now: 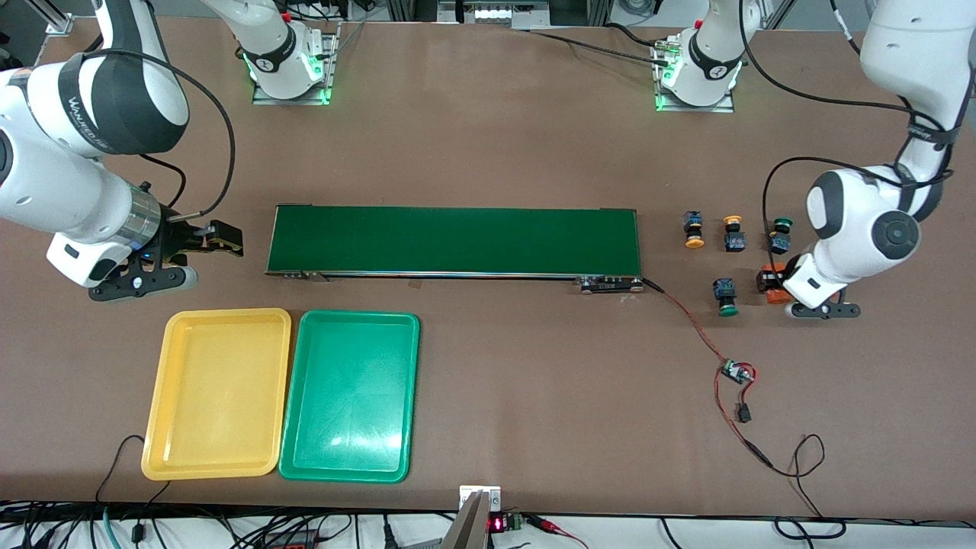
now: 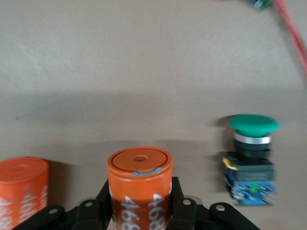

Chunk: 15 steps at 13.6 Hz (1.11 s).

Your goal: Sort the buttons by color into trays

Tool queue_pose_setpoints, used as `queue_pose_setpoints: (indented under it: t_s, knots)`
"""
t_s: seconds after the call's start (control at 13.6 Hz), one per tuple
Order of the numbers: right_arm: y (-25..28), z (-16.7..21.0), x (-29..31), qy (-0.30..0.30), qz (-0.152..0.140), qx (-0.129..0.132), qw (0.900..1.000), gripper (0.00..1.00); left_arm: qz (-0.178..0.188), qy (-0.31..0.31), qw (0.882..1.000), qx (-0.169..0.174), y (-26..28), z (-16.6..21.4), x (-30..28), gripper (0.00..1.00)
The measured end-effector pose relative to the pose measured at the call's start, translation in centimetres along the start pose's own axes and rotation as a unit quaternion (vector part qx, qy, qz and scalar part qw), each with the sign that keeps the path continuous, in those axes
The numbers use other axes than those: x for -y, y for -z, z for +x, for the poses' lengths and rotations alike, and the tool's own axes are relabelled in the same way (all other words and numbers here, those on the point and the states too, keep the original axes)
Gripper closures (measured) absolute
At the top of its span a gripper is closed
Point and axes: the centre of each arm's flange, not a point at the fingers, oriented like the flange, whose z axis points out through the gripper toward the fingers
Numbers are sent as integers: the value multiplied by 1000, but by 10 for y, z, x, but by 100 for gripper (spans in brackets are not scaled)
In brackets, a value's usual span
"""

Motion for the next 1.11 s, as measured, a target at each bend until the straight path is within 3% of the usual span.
queue_pose_setpoints:
  t_s: [0.29, 0.44, 0.59, 0.66, 0.74, 0.96, 1.03, 1.11]
  knots:
    - [0, 0, -3, -2, 0, 0, 1000, 0, -9, -68, 997, 40, 105, 30, -62, 52]
    - [0, 0, -3, -3, 0, 0, 1000, 0, -20, -180, 983, 42, 130, 30, -114, 52]
    - [0, 0, -4, -3, 0, 0, 1000, 0, -33, -282, 958, 42, 134, 21, -179, 52]
    - [0, 0, -4, -3, 0, 0, 1000, 0, -42, -339, 939, 43, 133, 14, -214, 52]
    - [0, 0, -4, -3, 0, 0, 1000, 0, -51, -403, 913, 45, 131, 5, -251, 52]
    - [0, 0, -4, -3, 0, 0, 1000, 0, -76, -587, 805, 50, 113, -20, -324, 52]
    - [0, 0, -4, -3, 0, 0, 1000, 0, -80, -623, 777, 52, 107, -27, -341, 52]
    - [0, 0, -4, -3, 0, 0, 1000, 0, -81, -646, 758, 52, 103, -34, -358, 52]
